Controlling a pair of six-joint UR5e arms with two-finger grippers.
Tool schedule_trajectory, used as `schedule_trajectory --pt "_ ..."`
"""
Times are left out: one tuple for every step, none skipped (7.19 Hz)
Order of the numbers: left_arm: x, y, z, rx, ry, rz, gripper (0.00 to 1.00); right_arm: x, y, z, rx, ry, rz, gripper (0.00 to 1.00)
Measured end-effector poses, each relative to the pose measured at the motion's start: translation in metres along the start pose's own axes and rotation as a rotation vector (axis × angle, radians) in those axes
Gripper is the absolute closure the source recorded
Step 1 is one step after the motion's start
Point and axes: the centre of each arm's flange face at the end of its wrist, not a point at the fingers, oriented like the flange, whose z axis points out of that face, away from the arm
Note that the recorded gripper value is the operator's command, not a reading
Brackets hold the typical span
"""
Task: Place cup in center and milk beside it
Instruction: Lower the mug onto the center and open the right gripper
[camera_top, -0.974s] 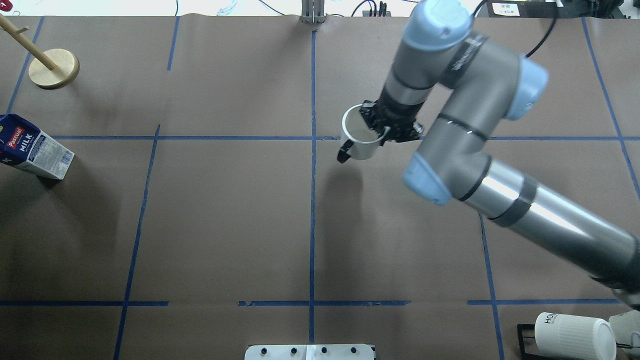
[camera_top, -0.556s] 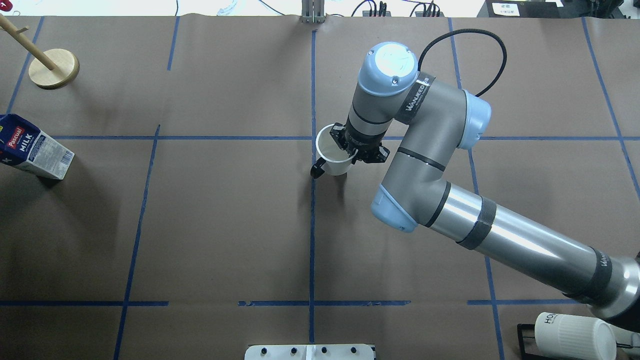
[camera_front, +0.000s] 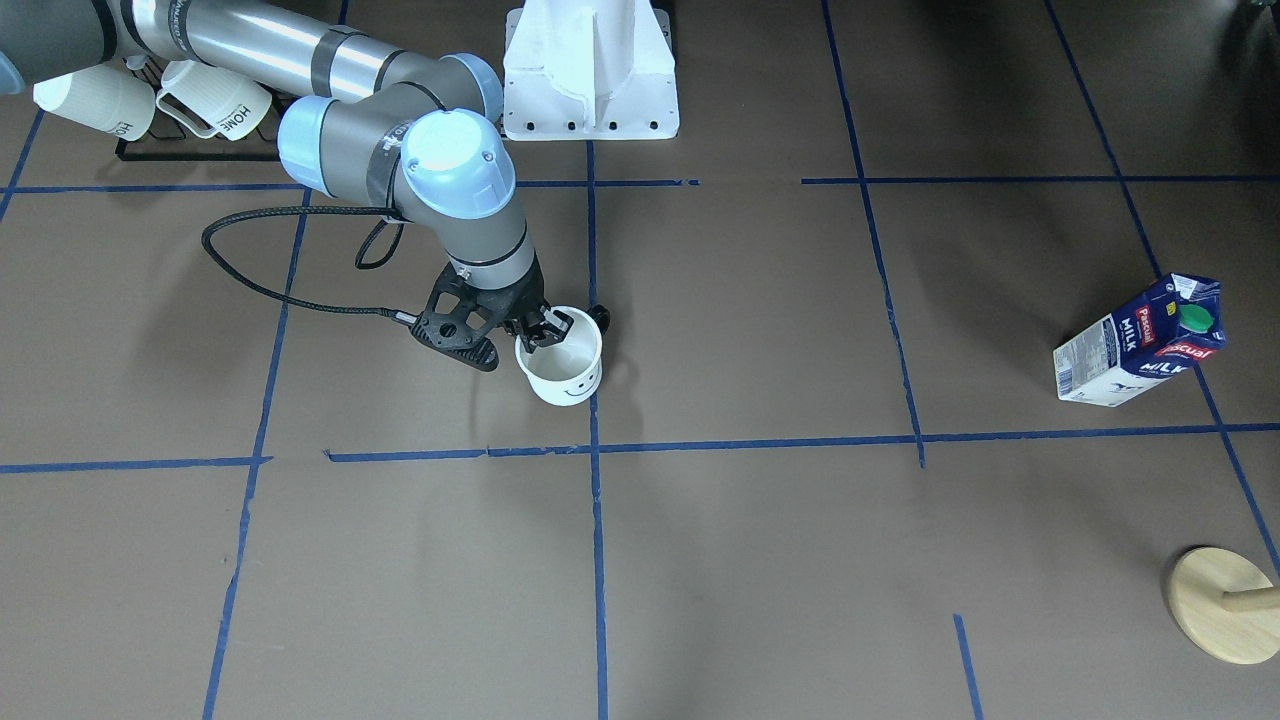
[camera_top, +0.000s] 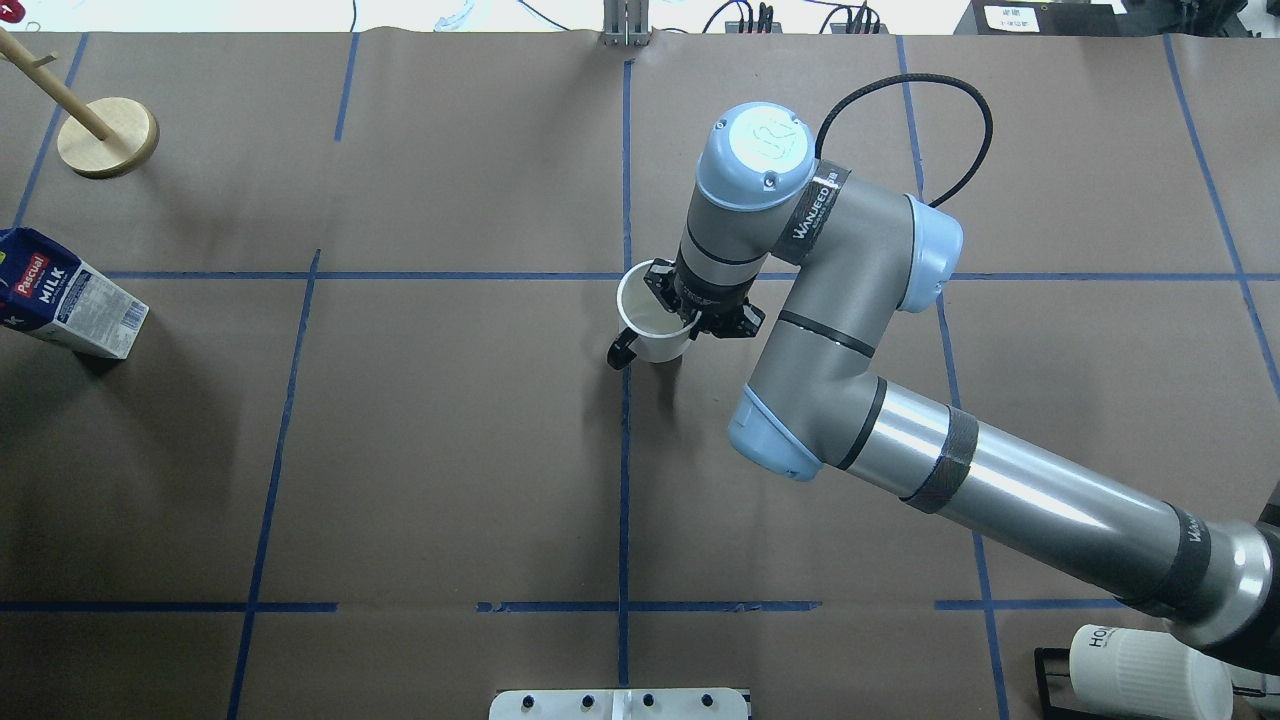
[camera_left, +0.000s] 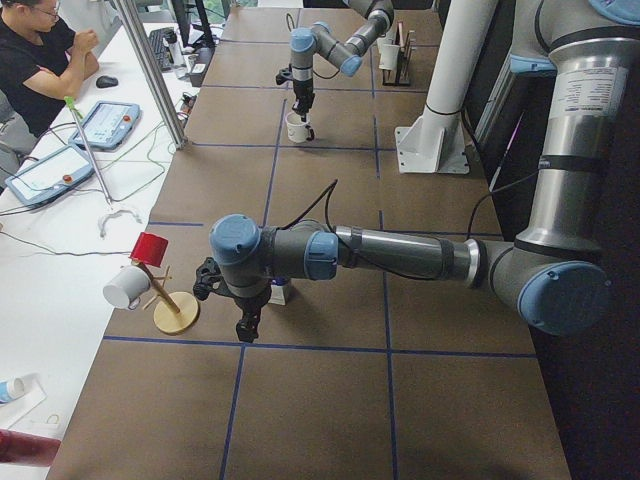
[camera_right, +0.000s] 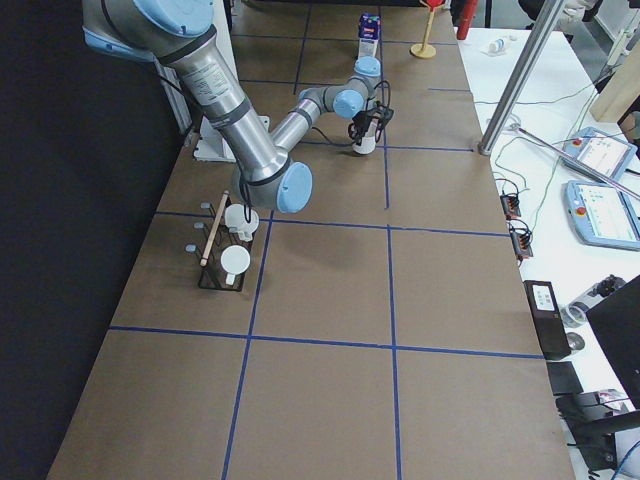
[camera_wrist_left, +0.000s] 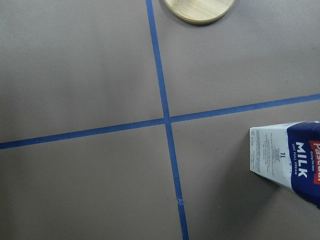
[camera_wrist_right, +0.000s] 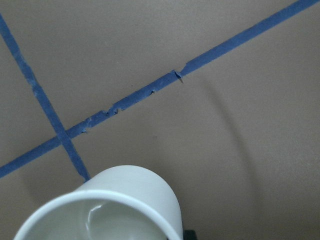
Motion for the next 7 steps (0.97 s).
schedule_trajectory --pt "0.000 0.000 0.000 0.000 0.000 0.001 0.00 0.001 0.000 0.001 -0.001 0.000 -0.003 0.00" --pt "0.000 0.000 0.000 0.000 -0.001 0.001 0.00 0.002 0.000 0.002 -0.001 0.001 -0.005 0.00" --pt "0.000 0.000 0.000 0.000 -0.001 0.001 0.00 0.003 0.000 0.002 -0.001 -0.001 -0.007 0.00" --pt "0.000 0.000 0.000 0.000 -0.001 0.001 0.00 0.003 0.001 0.000 -0.001 -0.007 -0.010 0.00" --pt "0.001 -0.001 0.000 0.000 0.000 0.002 0.00 0.003 0.000 -0.003 0.001 -0.015 -0.012 0.00" --pt "0.001 -0.001 0.000 0.001 0.001 0.003 0.00 0.003 -0.003 -0.009 0.004 -0.024 -0.011 0.00" --pt "0.002 -0.002 -0.002 0.005 0.000 0.007 0.00 0.003 -0.008 -0.018 0.008 -0.035 -0.007 0.00"
